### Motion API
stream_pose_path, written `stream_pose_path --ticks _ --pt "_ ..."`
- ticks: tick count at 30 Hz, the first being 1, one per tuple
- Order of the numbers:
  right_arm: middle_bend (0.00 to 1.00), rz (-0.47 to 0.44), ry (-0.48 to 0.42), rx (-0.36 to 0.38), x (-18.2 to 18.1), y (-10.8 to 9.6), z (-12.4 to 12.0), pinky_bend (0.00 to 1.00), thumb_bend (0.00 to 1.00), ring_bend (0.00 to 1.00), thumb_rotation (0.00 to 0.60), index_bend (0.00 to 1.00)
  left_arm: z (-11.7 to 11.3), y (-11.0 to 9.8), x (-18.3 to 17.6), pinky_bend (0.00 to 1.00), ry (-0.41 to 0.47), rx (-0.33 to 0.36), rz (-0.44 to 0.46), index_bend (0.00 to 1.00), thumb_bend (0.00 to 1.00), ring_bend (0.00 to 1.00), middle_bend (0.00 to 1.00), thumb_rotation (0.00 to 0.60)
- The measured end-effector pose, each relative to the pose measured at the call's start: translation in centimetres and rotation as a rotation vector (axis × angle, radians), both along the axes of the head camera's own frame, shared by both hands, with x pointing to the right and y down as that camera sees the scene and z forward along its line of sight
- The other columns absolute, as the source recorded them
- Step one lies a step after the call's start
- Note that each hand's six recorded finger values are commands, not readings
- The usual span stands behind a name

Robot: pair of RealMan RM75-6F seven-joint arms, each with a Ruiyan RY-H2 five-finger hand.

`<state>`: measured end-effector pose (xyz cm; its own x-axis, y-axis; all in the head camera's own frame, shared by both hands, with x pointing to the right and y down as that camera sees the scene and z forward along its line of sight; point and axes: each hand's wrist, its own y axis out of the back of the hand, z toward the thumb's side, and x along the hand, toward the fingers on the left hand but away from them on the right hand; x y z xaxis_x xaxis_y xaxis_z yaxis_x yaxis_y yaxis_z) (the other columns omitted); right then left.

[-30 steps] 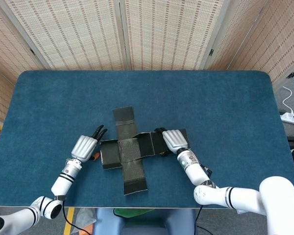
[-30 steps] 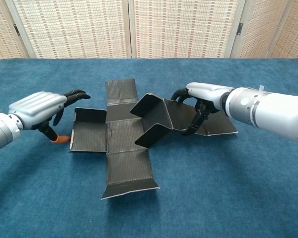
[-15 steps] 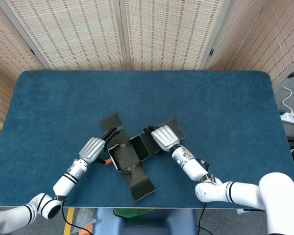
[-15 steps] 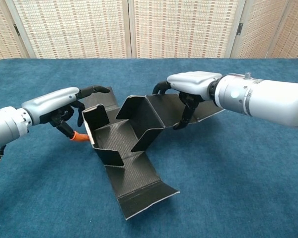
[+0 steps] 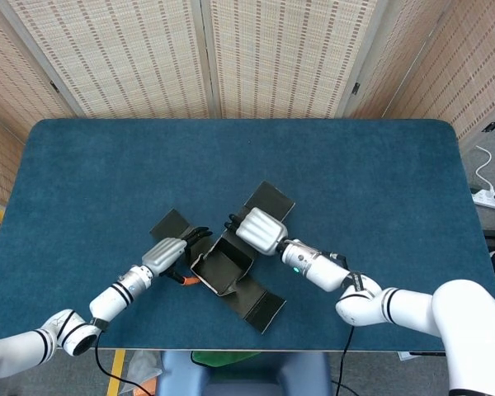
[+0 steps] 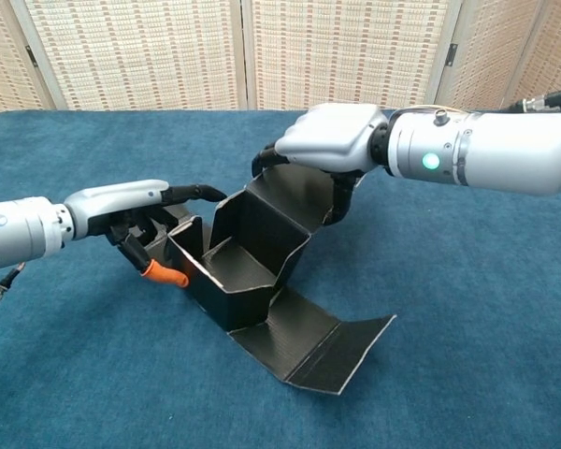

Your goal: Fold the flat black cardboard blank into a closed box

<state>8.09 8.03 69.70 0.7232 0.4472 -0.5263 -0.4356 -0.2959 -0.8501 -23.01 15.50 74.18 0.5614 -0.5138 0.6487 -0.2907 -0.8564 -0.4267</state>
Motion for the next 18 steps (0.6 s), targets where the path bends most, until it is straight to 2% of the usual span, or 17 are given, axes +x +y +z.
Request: stream_pose_path --ticks 8,14,18 --pt "0.42 -0.168 -0.042 0.145 -1.1 -1.1 -0.9 1.0 0.22 0.76 0.6 0.46 0.8 0.6 0.3 0.88 0.068 -0.184 -0.073 0.0 0.23 0.57 0.0 0.6" --pt "0.4 -0.199 -0.116 0.163 -2.9 -0.7 -0.8 1.0 0.22 0.76 0.6 0.46 1.3 1.0 0.3 0.88 0.117 -0.297 -0.131 0.0 0.23 0.57 0.01 0.6" --pt "0.34 -0.212 -0.137 0.172 -3.7 -0.4 -0.7 1.0 0.22 0.76 0.6 0.44 1.7 1.3 0.2 0.88 0.141 -0.345 -0.161 0.06 0.23 0.58 0.09 0.6"
